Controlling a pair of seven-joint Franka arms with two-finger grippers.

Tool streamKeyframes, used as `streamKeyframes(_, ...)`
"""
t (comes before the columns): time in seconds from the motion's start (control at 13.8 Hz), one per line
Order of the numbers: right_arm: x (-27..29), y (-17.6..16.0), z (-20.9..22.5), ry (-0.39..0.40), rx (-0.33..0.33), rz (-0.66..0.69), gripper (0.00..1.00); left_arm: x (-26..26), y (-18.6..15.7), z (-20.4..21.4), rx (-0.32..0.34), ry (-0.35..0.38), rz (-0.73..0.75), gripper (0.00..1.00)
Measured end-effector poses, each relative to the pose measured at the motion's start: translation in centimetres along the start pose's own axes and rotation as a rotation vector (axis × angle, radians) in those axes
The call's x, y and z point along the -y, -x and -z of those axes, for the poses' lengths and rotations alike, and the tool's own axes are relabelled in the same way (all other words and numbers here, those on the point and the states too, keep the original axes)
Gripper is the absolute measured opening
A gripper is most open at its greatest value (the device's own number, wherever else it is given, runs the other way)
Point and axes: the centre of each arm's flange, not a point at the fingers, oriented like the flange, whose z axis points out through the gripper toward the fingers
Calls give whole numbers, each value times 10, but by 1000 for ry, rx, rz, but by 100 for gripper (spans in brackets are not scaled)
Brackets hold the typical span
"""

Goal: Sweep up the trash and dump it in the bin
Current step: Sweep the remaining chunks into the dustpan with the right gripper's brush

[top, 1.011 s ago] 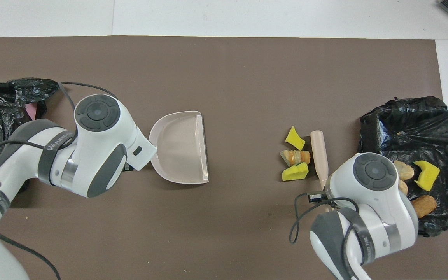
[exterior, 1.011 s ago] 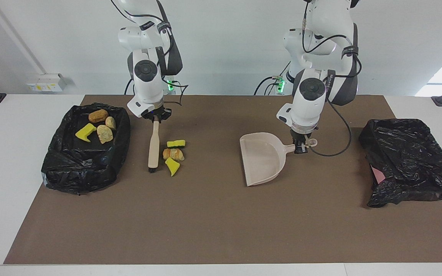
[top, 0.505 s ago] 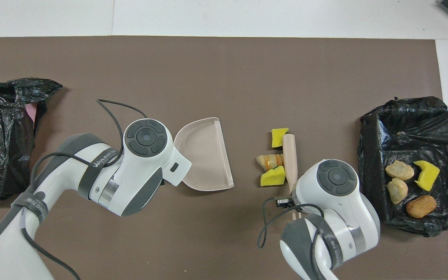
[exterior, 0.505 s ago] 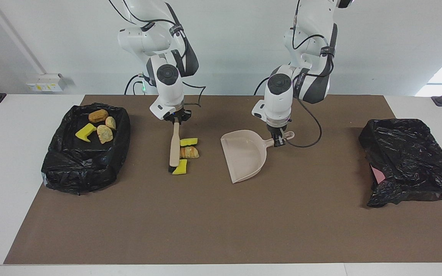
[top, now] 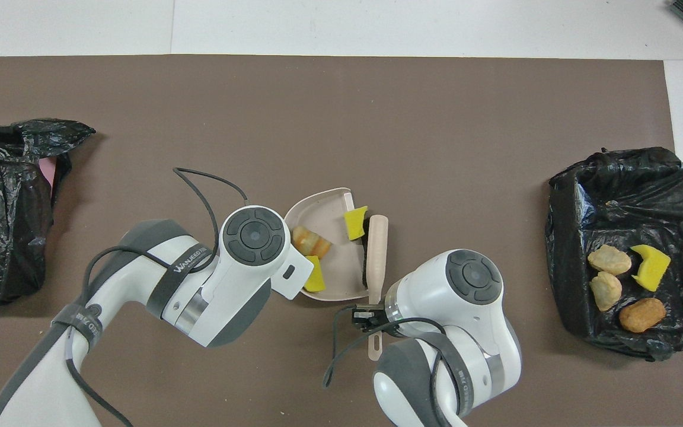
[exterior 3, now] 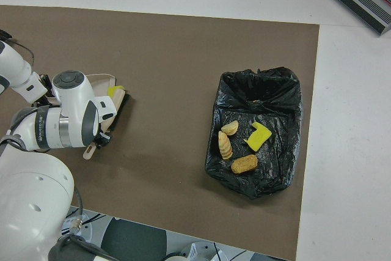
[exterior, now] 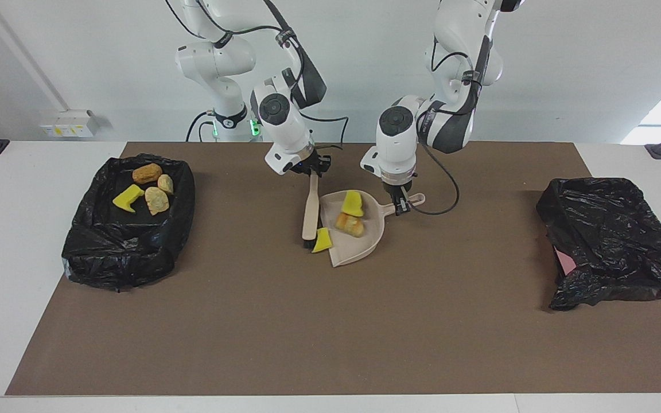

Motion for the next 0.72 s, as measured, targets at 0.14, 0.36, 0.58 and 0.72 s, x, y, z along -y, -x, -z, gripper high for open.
streamKeyframes(0.14,19,-4,9,-38,6,10,26,-3,-4,0,-5,-6,8,32)
streamKeyframes(0.36,16,-8,36,-30,48,29,26,-4,-5,-3,-10,-9,22,32)
streamKeyframes(0.58,-8,-4,78,80,28,91,26,0,-2,-6,-10,-7,32,32)
streamKeyframes(0.72,-12,19,104,152,20,100,26,15,12,-7,-18,-11,50,32)
